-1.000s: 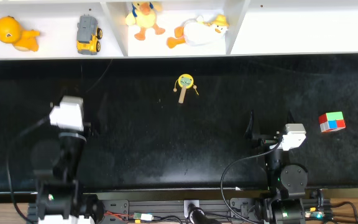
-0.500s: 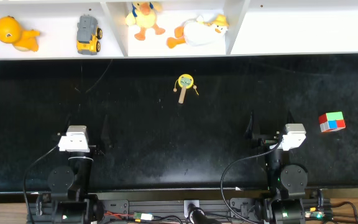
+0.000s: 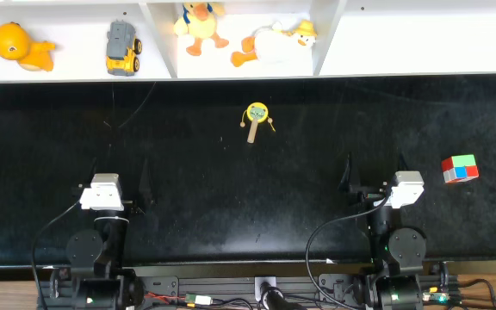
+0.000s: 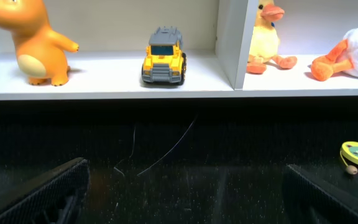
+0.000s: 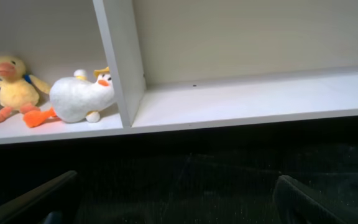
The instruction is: Store Toys
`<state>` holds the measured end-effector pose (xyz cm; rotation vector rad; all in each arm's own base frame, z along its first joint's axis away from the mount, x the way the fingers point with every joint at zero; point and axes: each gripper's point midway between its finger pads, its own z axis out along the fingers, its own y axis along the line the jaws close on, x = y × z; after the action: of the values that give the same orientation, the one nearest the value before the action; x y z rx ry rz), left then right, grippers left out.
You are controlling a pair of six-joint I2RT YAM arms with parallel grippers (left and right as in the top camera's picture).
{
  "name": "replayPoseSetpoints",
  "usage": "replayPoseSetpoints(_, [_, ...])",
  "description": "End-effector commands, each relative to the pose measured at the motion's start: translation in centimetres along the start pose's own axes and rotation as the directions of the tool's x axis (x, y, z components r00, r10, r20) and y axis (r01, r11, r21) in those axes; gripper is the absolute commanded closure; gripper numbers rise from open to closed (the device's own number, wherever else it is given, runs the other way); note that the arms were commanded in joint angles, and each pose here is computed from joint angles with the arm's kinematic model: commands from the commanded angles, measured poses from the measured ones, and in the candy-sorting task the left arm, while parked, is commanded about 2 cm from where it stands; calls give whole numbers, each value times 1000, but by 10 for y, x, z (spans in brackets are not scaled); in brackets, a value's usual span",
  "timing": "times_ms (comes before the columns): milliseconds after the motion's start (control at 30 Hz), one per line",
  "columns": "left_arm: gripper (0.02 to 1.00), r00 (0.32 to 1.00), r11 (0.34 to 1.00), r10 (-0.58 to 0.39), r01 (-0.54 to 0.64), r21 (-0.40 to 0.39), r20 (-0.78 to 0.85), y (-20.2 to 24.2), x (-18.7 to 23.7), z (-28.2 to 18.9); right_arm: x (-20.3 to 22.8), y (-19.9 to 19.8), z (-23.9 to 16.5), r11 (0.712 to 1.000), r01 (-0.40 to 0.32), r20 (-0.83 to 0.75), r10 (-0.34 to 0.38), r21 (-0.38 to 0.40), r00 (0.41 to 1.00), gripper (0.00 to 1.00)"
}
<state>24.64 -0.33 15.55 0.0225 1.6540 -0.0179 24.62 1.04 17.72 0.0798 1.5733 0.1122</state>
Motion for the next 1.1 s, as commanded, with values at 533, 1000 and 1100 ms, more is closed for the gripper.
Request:
replayPoseSetpoints(533, [23, 1000, 1000, -13, 13, -10, 4, 1, 0, -1, 7, -13, 0, 996, 5, -31, -2, 92, 1000, 5])
replayPoseSetpoints(1000, [20, 1000, 1000, -13, 13, -10, 4, 1, 0, -1, 24, 63, 4, 996, 8, -609, 50, 92, 791, 5])
replayPoseSetpoints(1100, [20, 1000, 1000, -13, 13, -10, 4, 1, 0, -1, 33, 87, 3, 997, 43, -712, 12, 59, 702, 5])
